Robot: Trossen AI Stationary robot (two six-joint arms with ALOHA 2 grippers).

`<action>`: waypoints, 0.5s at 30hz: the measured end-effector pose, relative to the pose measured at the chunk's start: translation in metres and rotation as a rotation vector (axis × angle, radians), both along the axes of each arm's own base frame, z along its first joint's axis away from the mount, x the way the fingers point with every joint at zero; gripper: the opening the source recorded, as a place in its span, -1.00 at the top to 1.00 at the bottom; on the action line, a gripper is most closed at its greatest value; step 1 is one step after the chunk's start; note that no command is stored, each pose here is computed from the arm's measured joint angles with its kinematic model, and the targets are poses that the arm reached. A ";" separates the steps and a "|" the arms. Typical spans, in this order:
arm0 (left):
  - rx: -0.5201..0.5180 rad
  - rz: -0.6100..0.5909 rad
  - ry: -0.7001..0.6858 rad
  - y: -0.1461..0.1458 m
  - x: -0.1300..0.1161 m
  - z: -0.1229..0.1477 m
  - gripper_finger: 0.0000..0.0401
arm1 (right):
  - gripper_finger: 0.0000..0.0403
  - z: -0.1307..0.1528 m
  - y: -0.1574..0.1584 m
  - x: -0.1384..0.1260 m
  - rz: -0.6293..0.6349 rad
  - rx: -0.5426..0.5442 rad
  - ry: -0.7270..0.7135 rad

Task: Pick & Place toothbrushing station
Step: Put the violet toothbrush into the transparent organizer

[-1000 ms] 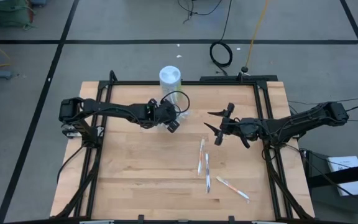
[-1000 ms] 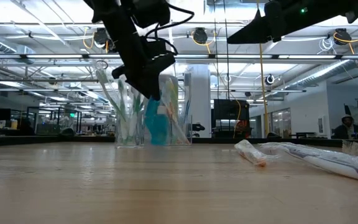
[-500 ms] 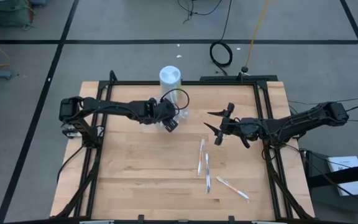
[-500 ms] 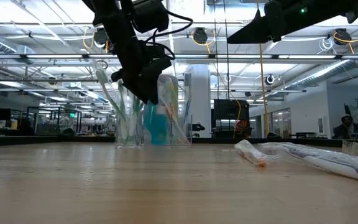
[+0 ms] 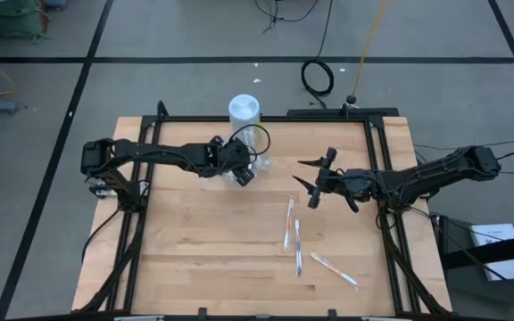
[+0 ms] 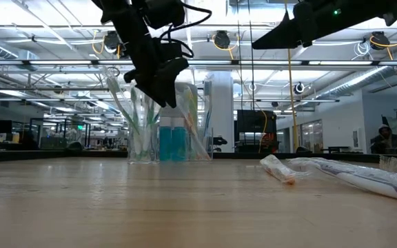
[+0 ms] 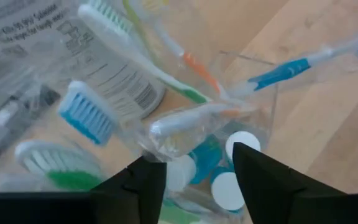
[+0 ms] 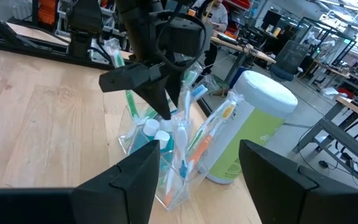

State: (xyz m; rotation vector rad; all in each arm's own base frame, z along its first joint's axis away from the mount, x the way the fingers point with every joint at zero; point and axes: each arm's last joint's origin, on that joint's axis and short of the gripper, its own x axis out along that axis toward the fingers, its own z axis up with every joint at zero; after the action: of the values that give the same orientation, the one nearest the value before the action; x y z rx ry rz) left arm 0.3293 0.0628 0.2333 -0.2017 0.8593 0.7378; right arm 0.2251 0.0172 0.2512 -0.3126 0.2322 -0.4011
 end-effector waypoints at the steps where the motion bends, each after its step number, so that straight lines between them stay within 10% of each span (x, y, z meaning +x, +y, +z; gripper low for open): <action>1: 0.005 -0.009 0.008 0.000 0.000 0.000 0.11 | -0.05 0.000 0.000 0.000 0.000 0.000 0.001; 15: 0.046 -0.090 -0.029 -0.011 -0.001 0.025 0.50 | -0.05 -0.001 0.000 0.000 0.001 -0.002 0.014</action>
State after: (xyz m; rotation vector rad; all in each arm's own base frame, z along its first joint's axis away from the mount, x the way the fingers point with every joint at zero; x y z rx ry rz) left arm 0.3280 0.0515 0.2579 -0.1319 0.8177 0.6678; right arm 0.2248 0.0172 0.2500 -0.3170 0.2450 -0.3984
